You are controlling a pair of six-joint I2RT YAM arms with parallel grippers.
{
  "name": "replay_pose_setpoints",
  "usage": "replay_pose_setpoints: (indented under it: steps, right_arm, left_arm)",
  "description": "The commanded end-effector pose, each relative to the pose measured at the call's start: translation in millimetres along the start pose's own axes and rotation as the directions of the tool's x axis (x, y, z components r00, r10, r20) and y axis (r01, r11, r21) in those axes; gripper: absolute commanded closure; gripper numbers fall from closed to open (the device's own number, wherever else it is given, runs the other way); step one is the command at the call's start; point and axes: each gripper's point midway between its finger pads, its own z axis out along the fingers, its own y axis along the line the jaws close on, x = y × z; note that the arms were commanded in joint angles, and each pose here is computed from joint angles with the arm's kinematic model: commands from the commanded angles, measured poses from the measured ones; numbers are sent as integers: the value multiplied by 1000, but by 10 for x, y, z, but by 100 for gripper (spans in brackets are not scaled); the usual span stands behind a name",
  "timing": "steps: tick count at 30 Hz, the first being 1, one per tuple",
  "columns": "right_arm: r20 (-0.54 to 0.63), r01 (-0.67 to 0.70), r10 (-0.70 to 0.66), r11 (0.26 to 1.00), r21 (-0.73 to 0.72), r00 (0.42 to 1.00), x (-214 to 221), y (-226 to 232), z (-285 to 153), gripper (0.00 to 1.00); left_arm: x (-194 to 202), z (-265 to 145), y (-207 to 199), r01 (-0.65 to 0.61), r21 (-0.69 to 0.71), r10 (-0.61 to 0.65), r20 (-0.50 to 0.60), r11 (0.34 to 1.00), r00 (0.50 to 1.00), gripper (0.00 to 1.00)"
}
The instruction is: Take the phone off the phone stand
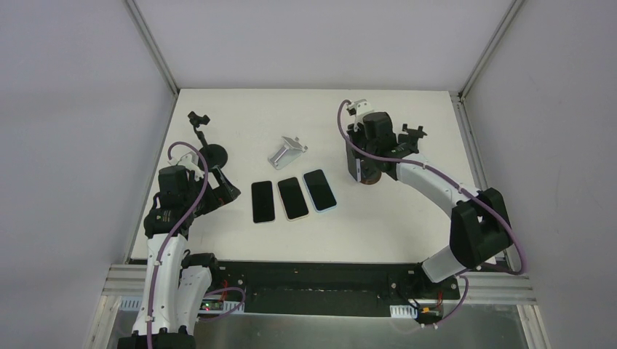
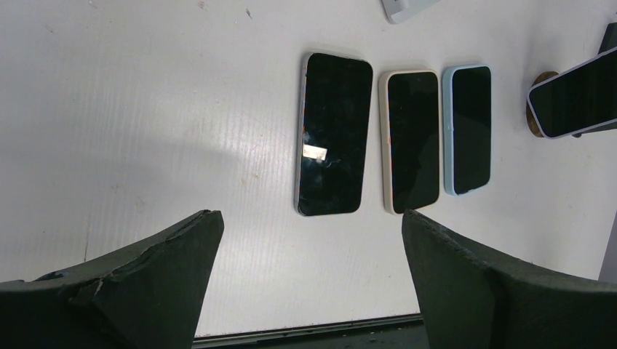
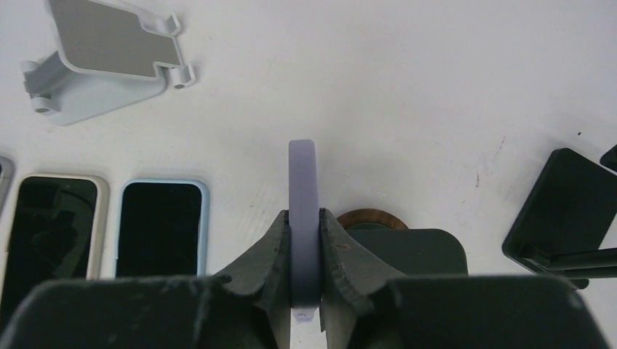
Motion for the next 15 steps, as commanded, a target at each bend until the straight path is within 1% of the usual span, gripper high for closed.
replay_pose_setpoints:
  steps: [1, 2, 7, 10, 15]
  right_arm:
    - [58, 92, -99, 989, 116, 993, -235, -221, -6, 100]
    - [27, 111, -116, 985, 133, 993, -167, -261, -9, 100]
    - [-40, 187, -182, 958, 220, 982, -64, -458, -3, 100]
    - [-62, 210, -200, 942, 262, 978, -39, -557, -3, 100]
    - [-67, 203, -192, 929, 310, 979, -58, -684, -35, 100]
  left_arm:
    - [-70, -29, -33, 16, 10, -17, 19, 1000, 1000, 0]
    - [-70, -29, -34, 16, 11, -16, 19, 1000, 1000, 0]
    - [-68, -29, -37, 16, 12, -16, 17, 1000, 1000, 0]
    - [-69, -31, -38, 16, 13, -16, 19, 1000, 1000, 0]
    - [-67, -29, -39, 16, 13, -16, 18, 1000, 1000, 0]
